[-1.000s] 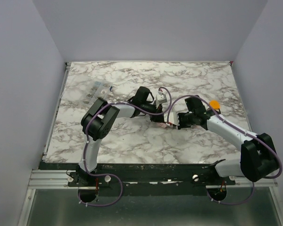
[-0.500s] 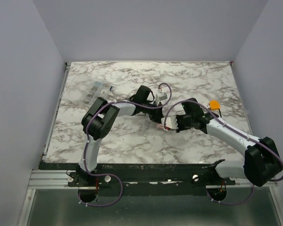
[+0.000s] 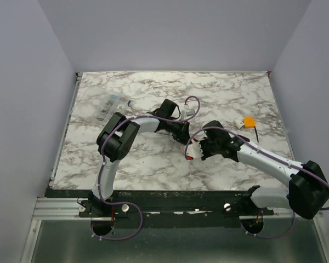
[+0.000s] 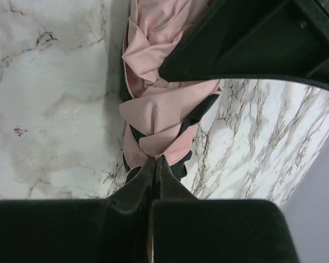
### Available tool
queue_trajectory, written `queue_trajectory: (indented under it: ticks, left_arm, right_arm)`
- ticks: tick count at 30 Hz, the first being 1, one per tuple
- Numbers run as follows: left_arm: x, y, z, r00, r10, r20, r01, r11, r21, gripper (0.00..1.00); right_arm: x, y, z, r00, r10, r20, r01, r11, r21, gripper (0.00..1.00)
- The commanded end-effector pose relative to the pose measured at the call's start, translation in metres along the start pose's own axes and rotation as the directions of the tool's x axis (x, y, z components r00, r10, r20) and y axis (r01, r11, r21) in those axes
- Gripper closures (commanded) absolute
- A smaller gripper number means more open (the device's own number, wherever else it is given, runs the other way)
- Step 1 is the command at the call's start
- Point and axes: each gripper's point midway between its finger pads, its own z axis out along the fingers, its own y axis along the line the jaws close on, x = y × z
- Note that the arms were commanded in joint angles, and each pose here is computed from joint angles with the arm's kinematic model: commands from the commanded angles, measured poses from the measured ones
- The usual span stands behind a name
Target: Put away the umbrella
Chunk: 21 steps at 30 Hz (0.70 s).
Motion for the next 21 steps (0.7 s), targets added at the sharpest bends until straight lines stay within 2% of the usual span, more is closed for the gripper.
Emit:
queue_trajectory:
  ticks: [1, 11, 21]
  left_arm:
    - [0.065, 0.053, -0.007, 0.955, -0.277, -0.110, 0.250, 0.945, -0.211, 1.00]
    - [0.064, 0.053, -0.007, 0.950, -0.289, -0.117, 0.259, 0.941, -0.215, 1.00]
    - [0.065, 0.053, -0.007, 0.951, -0.284, -0.123, 0.254, 0.943, -0.215, 1.00]
  right_arm:
    - [0.007, 0.043, -0.003, 0.996, -0.039, -0.078, 0.029, 0.991, -0.129, 1.00]
    - [0.011, 0.067, 0.005, 0.991, -0.066, -0.114, 0.045, 0.983, -0.177, 1.00]
    - [0.004, 0.079, 0.015, 0.995, 0.008, -0.095, -0.030, 0.973, -0.228, 1.00]
